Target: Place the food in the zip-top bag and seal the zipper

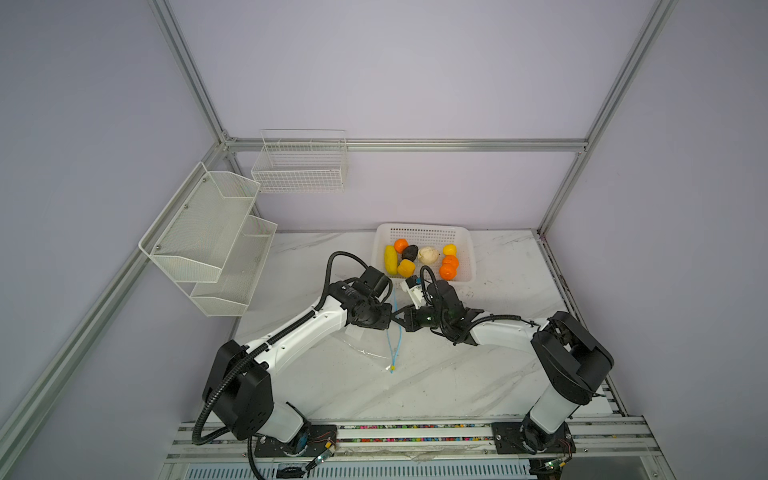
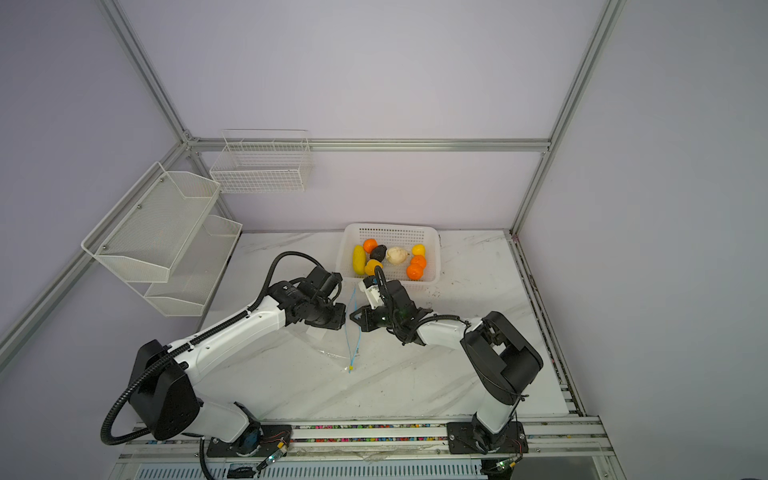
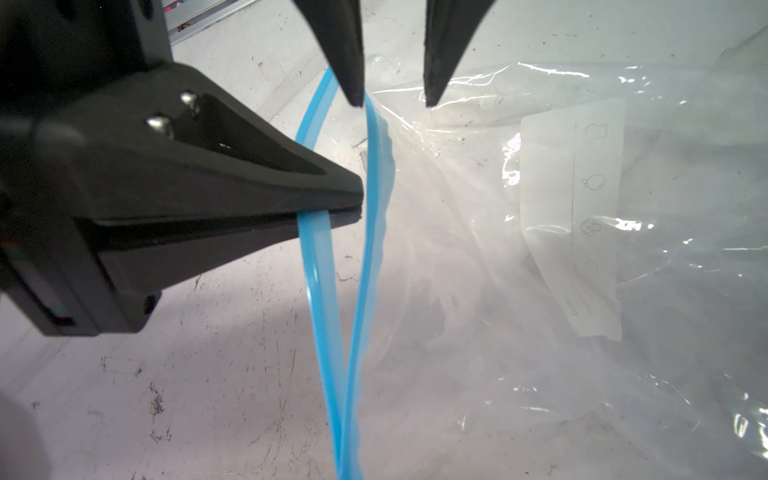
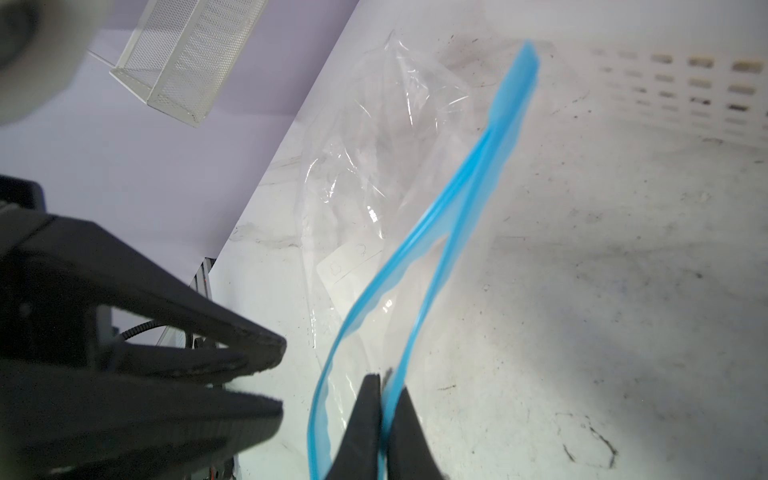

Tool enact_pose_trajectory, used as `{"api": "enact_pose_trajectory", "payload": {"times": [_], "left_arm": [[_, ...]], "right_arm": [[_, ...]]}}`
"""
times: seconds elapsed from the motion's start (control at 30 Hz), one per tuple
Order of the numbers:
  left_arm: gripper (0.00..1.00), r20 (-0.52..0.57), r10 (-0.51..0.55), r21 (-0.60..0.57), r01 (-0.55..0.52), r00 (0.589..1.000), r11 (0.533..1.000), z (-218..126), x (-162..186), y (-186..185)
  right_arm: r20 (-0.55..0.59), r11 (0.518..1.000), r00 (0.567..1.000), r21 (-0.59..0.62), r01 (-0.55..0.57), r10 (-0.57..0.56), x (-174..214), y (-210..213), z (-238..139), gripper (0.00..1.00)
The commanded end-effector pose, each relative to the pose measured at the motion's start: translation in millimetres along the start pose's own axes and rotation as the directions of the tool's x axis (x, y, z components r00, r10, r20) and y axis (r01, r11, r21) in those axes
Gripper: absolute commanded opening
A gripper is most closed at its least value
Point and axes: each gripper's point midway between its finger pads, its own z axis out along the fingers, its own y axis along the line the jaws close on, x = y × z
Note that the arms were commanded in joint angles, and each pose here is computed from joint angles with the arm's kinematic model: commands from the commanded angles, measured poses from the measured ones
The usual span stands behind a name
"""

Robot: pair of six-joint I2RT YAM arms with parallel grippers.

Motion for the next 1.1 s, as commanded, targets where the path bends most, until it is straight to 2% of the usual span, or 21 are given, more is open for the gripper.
{"api": "enact_pose_trajectory", "payload": {"times": [0.0, 0.13, 0.33, 0.67, 0.8, 1.07], "left_arm": [[0.35, 0.009, -0.001, 0.048, 0.001, 1.0, 0.999, 3.2, 3.7, -5.8], [0.4, 0.042, 0.011, 0.057, -0.013, 0.999, 0.998, -3.0, 3.6, -5.5], [0.4, -0.003, 0.012, 0.028, -0.012, 1.0, 1.0, 13.9, 10.2, -3.6], [0.39, -0.017, 0.017, -0.051, -0.018, 1.0, 0.999, 31.4, 10.1, 9.1], [0.27, -0.026, 0.02, -0.067, -0.022, 0.999, 0.997, 31.3, 14.5, 13.0], [0.03, 0.001, 0.027, -0.122, -0.027, 1.0, 0.992, 5.2, 11.4, 22.4]], "right_arm": [[0.011, 1.0, 1.0, -0.019, 0.017, -0.017, -7.5, 7.1, -0.7, 0.09], [0.022, 0.999, 0.999, -0.023, 0.023, -0.023, -10.9, 10.0, -3.0, 0.09], [0.032, 0.999, 0.999, -0.035, 0.03, -0.029, -17.2, 15.1, -3.6, 0.09], [0.031, 0.999, 0.999, -0.034, 0.025, -0.024, -16.7, 14.8, -3.5, 0.09], [0.026, 0.999, 0.999, -0.026, 0.023, -0.022, -15.6, 12.3, -2.0, 0.09], [0.0, 1.0, 1.0, 0.018, 0.011, -0.011, -16.8, 3.8, 4.1, 0.09]]}}
